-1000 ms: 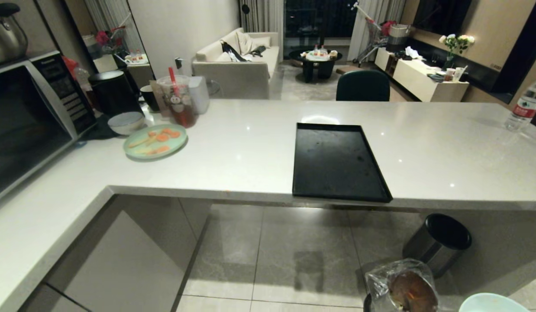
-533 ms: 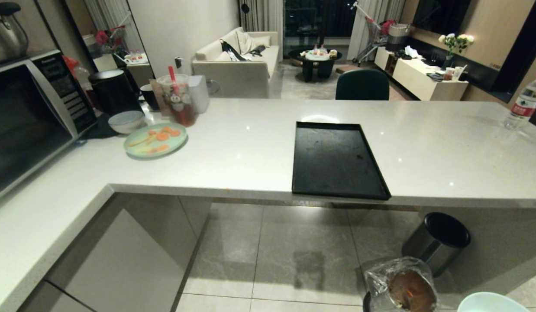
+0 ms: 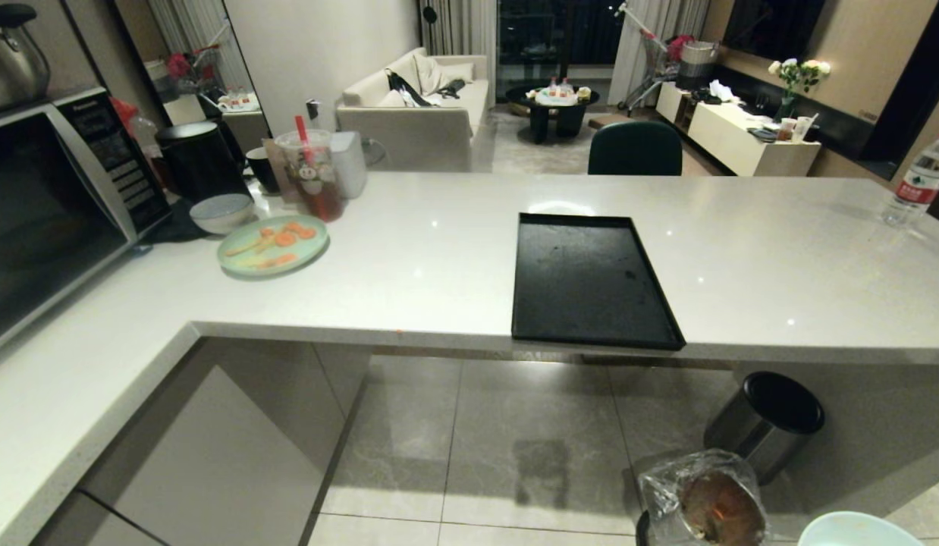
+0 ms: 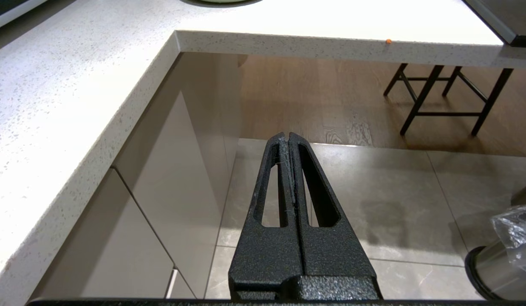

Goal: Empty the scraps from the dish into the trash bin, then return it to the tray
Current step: Move the bowl over the trash can

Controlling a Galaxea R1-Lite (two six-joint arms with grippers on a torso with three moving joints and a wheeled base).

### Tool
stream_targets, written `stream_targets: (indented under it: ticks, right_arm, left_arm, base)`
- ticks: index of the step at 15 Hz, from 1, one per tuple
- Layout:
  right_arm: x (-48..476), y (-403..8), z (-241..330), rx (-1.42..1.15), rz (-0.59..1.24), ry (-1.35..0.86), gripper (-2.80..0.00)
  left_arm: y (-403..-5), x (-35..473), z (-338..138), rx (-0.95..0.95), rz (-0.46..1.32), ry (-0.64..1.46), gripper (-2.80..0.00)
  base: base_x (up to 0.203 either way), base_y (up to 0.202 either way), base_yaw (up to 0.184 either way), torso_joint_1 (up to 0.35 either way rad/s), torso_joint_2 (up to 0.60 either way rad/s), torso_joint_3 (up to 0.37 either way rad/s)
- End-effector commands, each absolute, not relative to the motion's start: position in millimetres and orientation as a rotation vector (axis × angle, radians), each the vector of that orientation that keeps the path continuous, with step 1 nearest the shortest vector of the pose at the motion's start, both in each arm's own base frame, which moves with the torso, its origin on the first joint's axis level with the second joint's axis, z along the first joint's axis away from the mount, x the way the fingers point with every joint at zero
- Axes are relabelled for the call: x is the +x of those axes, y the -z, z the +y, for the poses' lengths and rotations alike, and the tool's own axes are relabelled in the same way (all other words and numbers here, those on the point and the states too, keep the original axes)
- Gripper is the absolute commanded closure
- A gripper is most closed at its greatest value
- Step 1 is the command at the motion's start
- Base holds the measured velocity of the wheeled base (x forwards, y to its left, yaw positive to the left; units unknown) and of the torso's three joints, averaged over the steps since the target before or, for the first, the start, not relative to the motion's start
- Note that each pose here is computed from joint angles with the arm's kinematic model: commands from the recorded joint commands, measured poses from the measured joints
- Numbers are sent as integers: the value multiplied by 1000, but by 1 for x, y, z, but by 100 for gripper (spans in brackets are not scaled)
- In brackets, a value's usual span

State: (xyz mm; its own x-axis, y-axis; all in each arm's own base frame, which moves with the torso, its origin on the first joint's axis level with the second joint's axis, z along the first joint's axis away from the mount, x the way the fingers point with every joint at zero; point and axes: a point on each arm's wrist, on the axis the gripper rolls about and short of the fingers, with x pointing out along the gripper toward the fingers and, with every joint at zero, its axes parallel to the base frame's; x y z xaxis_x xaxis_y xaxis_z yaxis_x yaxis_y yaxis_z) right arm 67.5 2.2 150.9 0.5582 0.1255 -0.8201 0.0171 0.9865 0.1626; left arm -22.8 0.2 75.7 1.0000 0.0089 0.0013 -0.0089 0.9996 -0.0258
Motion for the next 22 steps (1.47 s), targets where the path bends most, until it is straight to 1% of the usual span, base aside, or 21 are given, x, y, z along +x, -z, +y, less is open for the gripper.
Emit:
stream_targets:
  ticks: [1, 9, 22]
  right_arm:
    - [67, -150, 2, 159, 984, -67, 0]
    - [65, -148, 5, 195, 994, -68, 0]
    - [69, -155, 4, 193, 968, -66, 0]
  left_arm:
    - [-76, -23, 0, -26, -1, -9, 0]
    - [-76, -23, 0, -26, 0, -9, 0]
    - [-76, -23, 0, -26, -1, -9, 0]
  base:
    - [0, 0, 0, 0, 0, 0]
    - [0, 0, 0, 0, 0, 0]
    - [0, 0, 0, 0, 0, 0]
